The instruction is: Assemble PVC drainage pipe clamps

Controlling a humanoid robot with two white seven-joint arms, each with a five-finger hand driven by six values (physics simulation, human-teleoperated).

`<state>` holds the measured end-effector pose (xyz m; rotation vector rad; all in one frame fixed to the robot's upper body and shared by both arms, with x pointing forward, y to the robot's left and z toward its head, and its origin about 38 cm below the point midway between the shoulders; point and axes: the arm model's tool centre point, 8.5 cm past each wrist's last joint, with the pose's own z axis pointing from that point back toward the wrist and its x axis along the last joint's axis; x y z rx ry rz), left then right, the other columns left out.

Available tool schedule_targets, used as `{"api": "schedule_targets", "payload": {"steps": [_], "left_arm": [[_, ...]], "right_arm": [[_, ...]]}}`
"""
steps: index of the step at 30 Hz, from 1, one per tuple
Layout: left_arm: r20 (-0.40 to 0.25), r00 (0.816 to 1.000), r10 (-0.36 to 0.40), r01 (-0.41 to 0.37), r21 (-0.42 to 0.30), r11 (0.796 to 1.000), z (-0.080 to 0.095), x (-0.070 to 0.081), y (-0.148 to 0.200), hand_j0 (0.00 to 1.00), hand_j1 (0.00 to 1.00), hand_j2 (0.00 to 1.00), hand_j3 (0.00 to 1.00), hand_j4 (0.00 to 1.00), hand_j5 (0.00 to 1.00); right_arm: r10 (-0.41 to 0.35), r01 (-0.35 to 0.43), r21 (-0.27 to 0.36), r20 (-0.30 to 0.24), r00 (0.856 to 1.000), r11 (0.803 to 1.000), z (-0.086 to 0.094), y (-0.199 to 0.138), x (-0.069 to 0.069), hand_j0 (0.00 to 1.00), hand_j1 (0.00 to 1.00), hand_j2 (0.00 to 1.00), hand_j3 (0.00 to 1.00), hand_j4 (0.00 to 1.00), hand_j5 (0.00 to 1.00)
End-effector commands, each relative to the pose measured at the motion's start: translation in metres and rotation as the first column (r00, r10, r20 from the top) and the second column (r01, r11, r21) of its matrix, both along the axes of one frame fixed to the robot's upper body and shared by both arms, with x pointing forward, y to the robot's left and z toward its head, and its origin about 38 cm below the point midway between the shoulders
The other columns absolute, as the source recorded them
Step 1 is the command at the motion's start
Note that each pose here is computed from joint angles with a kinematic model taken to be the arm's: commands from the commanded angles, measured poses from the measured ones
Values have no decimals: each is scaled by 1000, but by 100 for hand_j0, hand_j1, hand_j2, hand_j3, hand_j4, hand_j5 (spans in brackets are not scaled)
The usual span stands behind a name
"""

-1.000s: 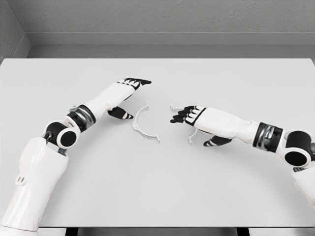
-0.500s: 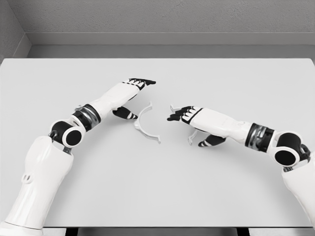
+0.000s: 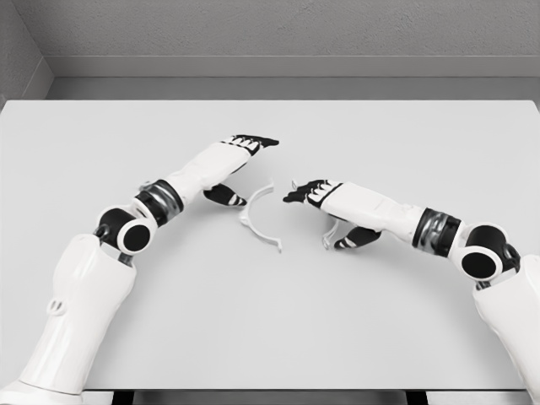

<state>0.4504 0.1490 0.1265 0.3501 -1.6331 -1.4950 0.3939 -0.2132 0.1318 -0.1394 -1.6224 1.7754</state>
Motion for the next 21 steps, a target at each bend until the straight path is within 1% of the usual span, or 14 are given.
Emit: {"api": "schedule_targets", "payload": {"steps": [1, 2, 6, 8, 12, 16, 18, 21], "left_arm": [[1, 1000, -2, 2, -9, 1000, 1, 0, -3, 100, 100, 100, 100, 100, 100], [1, 1000, -2, 2, -9, 1000, 1, 0, -3, 100, 100, 100, 100, 100, 100], [0, 1000, -6, 6, -18, 1000, 2, 0, -7, 100, 100, 100, 100, 100, 100], [-1, 1000, -2, 2, -18, 1000, 1, 0, -6, 100, 100, 100, 100, 100, 100], [0, 1000, -4, 4, -17, 1000, 2, 0, -6, 100, 100, 100, 100, 100, 100], [5, 1000, 3, -3, -18, 1000, 4, 1, -2, 100, 100, 100, 100, 100, 100], [23, 1000, 4, -4, -22, 1000, 10, 0, 1, 100, 100, 100, 100, 100, 100], [26, 999, 21, -21, -8, 1000, 10, -1, 16, 100, 100, 100, 100, 100, 100]], "right_arm": [[-8, 8, 7, -10, 1000, 1000, -2, -1, 1, 100, 100, 100, 100, 100, 100], [-8, 8, 7, -6, 1000, 1000, 0, -1, 3, 100, 100, 100, 100, 100, 100], [-10, 10, 5, -10, 1000, 1000, -1, -2, 4, 100, 100, 100, 100, 100, 100], [-16, 16, -1, -12, 1000, 1000, -3, -1, 8, 100, 100, 100, 100, 100, 100], [-13, 13, 1, -13, 1000, 1000, -4, 2, 8, 100, 100, 100, 100, 100, 100], [-10, 10, 1, -11, 1000, 1000, -3, 2, 8, 100, 100, 100, 100, 100, 100], [-7, 7, 1, -9, 1000, 1000, -2, 3, 7, 100, 100, 100, 100, 100, 100], [-6, 6, 4, -10, 1000, 1000, -3, 4, 7, 100, 100, 100, 100, 100, 100]]}}
